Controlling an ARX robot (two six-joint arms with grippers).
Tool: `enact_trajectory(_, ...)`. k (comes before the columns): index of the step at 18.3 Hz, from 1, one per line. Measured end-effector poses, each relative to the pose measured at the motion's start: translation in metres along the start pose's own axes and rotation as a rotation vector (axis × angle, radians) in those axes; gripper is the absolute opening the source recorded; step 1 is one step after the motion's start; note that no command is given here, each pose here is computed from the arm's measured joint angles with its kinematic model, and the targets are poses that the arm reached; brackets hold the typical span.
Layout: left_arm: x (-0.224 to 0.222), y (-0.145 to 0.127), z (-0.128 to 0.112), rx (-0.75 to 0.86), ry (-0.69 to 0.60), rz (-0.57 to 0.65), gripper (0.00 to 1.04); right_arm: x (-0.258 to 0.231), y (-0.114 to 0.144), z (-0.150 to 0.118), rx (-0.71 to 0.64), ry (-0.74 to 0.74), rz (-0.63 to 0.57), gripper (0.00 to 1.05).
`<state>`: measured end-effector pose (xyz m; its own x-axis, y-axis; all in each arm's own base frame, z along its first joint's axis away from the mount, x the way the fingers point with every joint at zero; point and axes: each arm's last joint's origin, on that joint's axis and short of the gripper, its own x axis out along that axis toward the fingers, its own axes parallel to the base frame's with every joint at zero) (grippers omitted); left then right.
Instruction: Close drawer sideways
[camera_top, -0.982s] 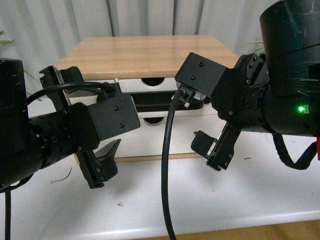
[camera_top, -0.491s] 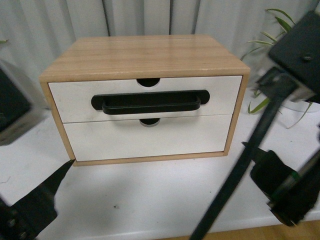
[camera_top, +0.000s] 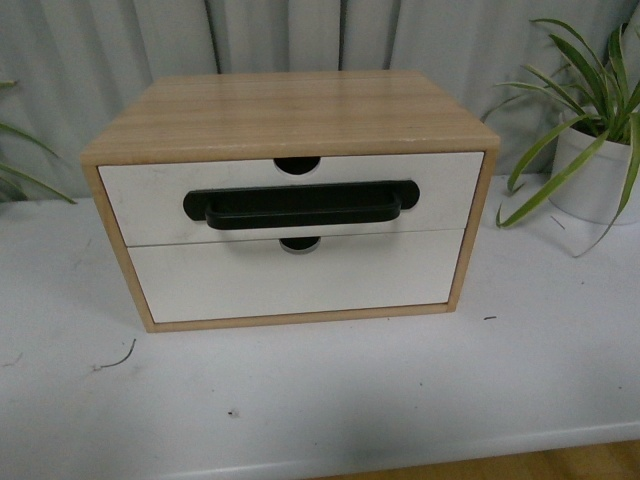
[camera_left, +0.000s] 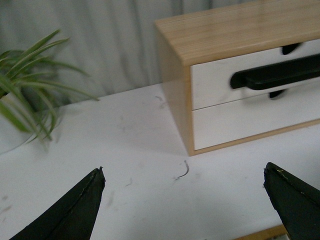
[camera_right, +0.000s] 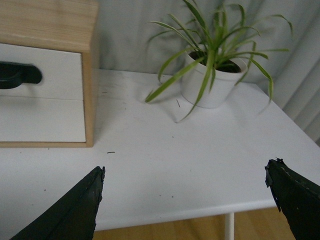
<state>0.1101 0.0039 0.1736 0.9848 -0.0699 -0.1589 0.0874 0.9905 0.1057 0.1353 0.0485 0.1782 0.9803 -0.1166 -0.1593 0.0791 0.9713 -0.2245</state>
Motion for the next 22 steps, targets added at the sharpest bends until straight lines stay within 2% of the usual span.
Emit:
enact_trajectory(3,0.0,0.0,-0.001,-0.055,0.004,-0.003,0.98,-0.001,0.0,-0.005,0.068,0.012,-0.036,0.98)
enact_trajectory(4,0.0,0.0,-0.001,-0.058,0.004,-0.003,0.98,-0.001,-0.001,-0.004,0.132,-0.066,0.0,0.93)
enact_trajectory(5,0.001,-0.003,-0.004,-0.069,-0.121,0.055,0.87,-0.002,-0.008,-0.012,0.194,-0.162,0.058,0.78)
enact_trajectory(6,-0.001,-0.006,-0.003,-0.085,-0.171,0.056,0.75,-0.003,-0.014,-0.017,0.197,-0.156,0.075,0.65)
enact_trajectory(7,-0.004,-0.005,-0.006,-0.093,-0.144,0.079,0.6,-0.006,-0.02,-0.016,0.203,-0.173,0.094,0.51)
enact_trajectory(8,-0.008,-0.006,-0.012,-0.102,-0.109,0.078,0.51,-0.008,-0.023,-0.015,0.208,-0.186,0.095,0.42)
enact_trajectory(9,-0.011,-0.005,-0.006,-0.105,-0.175,0.082,0.37,-0.009,-0.028,-0.017,0.207,-0.179,0.088,0.27)
enact_trajectory(11,-0.011,-0.006,-0.009,-0.107,-0.151,0.079,0.11,-0.013,-0.034,-0.018,0.208,-0.189,0.093,0.02)
enact_trajectory(12,-0.011,-0.006,-0.008,-0.111,-0.156,0.08,0.01,-0.014,-0.036,-0.019,0.207,-0.181,0.091,0.02)
enact_trajectory(14,-0.011,-0.006,-0.008,-0.11,-0.154,0.08,0.02,-0.015,-0.042,-0.021,0.205,-0.187,0.11,0.02)
enact_trajectory(15,-0.011,-0.006,-0.008,-0.11,-0.154,0.08,0.02,-0.016,-0.048,-0.022,0.208,-0.186,0.078,0.02)
enact_trajectory(19,-0.011,-0.006,-0.008,-0.11,-0.154,0.08,0.02,-0.02,-0.047,-0.023,0.208,-0.187,0.096,0.02)
enact_trajectory(21,-0.011,-0.006,-0.008,-0.11,-0.154,0.08,0.02,-0.026,-0.047,-0.031,0.206,-0.13,0.104,0.02)
enact_trajectory(22,-0.011,-0.006,-0.009,-0.11,-0.154,0.08,0.02,-0.03,-0.048,-0.028,0.209,-0.177,0.098,0.02)
